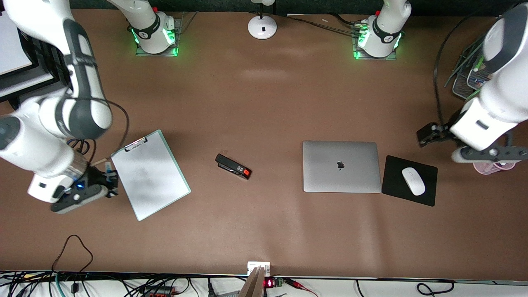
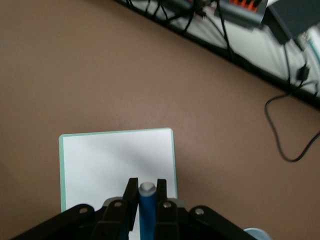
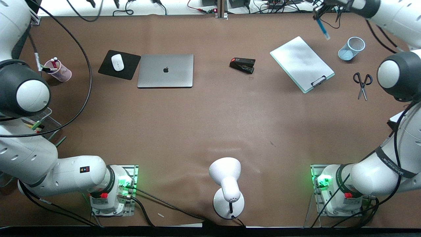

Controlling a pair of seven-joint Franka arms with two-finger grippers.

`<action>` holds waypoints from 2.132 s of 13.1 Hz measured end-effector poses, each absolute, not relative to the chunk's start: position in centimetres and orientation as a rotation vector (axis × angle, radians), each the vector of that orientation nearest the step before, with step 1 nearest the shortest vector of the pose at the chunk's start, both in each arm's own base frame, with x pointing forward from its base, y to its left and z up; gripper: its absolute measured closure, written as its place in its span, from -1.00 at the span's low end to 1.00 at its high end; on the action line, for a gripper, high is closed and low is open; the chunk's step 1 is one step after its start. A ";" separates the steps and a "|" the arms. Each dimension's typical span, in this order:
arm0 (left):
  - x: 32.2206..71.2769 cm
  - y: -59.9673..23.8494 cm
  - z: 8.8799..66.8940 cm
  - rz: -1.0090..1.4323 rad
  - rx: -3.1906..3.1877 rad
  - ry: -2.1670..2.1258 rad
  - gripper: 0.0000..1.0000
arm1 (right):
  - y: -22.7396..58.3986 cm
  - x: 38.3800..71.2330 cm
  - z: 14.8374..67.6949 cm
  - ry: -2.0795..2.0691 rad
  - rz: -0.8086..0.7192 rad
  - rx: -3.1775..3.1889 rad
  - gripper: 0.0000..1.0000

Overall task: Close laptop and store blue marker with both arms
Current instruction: 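Carry the blue marker with the right gripper toward the mesh cup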

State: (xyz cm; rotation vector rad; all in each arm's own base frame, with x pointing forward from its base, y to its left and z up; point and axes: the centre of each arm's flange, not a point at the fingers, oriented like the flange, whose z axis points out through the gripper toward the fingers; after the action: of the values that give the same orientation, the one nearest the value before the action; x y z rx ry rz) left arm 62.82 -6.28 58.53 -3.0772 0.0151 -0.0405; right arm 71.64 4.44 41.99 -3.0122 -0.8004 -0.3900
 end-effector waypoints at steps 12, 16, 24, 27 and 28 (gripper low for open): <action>58.1 -4.6 63.8 -0.107 -3.075 0.004 -1.00 | -7.8 68.8 49.2 -1.328 -0.610 -2.622 0.64; 57.5 -5.0 64.0 -0.105 -3.083 0.007 -1.00 | -12.0 67.6 47.9 -1.465 -0.707 -2.392 0.64; 57.3 -5.0 64.3 -0.112 -3.084 0.006 -1.00 | -16.3 66.0 45.6 -1.520 -0.690 -2.273 0.64; 57.3 -5.0 64.3 -0.113 -3.084 0.006 -1.00 | -16.7 66.5 42.4 -1.505 -0.708 -2.223 0.64; 57.2 -5.0 64.4 -0.114 -3.084 0.006 -1.00 | -16.8 66.6 41.4 -1.505 -0.724 -2.201 0.64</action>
State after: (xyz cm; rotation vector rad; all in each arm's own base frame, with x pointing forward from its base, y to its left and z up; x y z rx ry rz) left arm 57.24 -5.02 64.38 -3.0837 0.0058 -0.1138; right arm 66.65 -16.79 41.39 -2.2009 -1.5053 -0.7241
